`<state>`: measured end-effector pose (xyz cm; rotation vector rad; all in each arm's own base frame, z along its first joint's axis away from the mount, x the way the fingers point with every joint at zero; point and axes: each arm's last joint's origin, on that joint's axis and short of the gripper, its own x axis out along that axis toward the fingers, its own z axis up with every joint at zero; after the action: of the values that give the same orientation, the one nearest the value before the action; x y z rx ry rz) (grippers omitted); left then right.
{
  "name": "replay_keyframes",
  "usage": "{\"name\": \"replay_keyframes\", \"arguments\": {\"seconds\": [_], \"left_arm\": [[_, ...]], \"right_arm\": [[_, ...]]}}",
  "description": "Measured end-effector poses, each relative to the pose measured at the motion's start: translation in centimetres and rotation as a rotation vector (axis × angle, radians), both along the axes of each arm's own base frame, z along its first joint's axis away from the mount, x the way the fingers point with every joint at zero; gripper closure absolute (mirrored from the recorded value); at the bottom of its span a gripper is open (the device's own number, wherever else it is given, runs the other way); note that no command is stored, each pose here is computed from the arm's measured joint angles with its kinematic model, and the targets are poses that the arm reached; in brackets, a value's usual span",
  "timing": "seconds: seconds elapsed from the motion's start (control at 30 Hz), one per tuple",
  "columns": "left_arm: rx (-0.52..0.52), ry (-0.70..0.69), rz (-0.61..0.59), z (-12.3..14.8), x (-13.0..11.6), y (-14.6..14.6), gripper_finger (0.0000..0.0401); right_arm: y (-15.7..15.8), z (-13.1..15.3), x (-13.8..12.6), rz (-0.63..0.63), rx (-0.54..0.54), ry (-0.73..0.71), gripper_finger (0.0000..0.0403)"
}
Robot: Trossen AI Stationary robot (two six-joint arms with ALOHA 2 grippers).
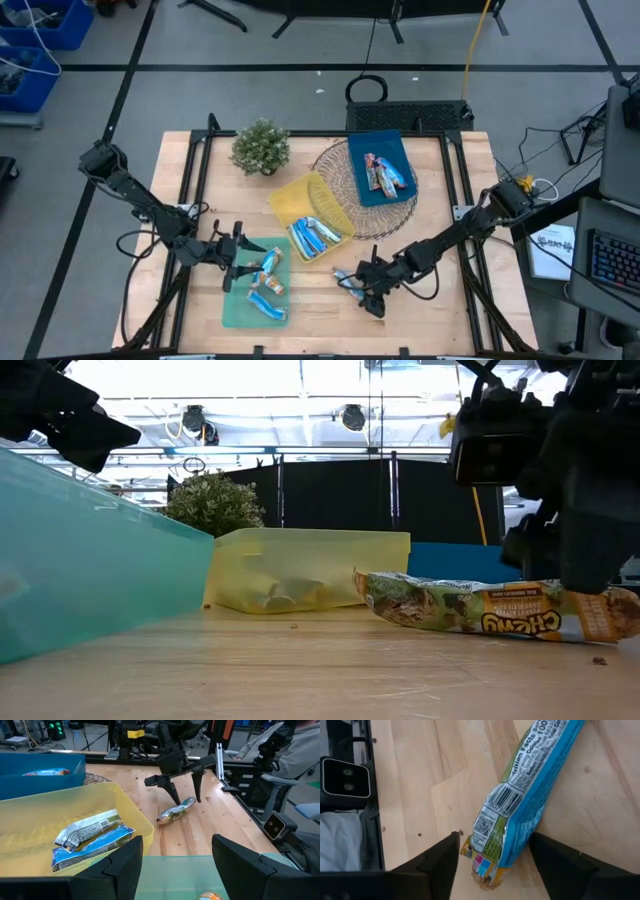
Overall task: Pick and place Granola Bars by type
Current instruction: Put the yellow granola bar into the green bin
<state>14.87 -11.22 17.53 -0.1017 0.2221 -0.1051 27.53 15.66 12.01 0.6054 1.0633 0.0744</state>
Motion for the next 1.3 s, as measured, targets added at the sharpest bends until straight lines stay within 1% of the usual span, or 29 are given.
{"name": "replay_keyframes", "arguments": {"seconds": [0.13, 0.37, 0.4, 0.43, 0.57, 0.67, 0.73, 1.0, 1.2, 1.3], "left_arm": [[-0.001, 0.0, 0.0, 0.0, 0.0, 0.0, 0.016], [-0.001, 0.0, 0.001, 0.0, 0.0, 0.0, 0.016], [-0.001, 0.0, 0.001, 0.0, 0.0, 0.0, 0.016], [-0.001, 0.0, 0.001, 0.0, 0.0, 0.0, 0.016], [-0.001, -0.001, 0.002, 0.0, 0.0, 0.0, 0.016], [-0.003, -0.004, 0.003, 0.0, 0.0, 0.0, 0.016], [-0.008, -0.01, 0.003, 0.1, 0.0, 0.0, 0.016], [-0.009, -0.017, 0.018, 0.2, 0.1, 0.0, 0.016], [-0.006, -0.02, 0.057, 0.2, 0.3, 0.4, 0.016], [-0.006, -0.02, 0.067, 0.2, 0.4, 0.6, 0.016]], "right_arm": [[-0.1, -0.1, 0.0, 0.004, -0.036, -0.008, 0.0222], [-0.2, -0.3, -0.1, 0.069, -0.092, -0.025, 0.0362], [-0.2, -0.3, -0.1, 0.088, -0.102, -0.034, 0.0378], [-0.2, -0.3, -0.1, 0.107, -0.113, -0.044, 0.0386], [-0.1, -0.3, 0.0, 0.149, -0.15, -0.089, 0.0383], [-0.1, 0.0, 0.2, 0.203, -0.182, -0.144, 0.0391], [-0.2, 0.3, 0.2, 0.218, -0.225, -0.177, 0.0392], [-0.5, 3.4, 0.2, 0.243, -0.335, -0.347, 0.0394], [-0.2, 5.5, 1.3, 0.32, -0.346, -0.596, 0.0395], [-0.3, 5.9, 1.6, 0.361, -0.328, -0.655, 0.0395]]}}
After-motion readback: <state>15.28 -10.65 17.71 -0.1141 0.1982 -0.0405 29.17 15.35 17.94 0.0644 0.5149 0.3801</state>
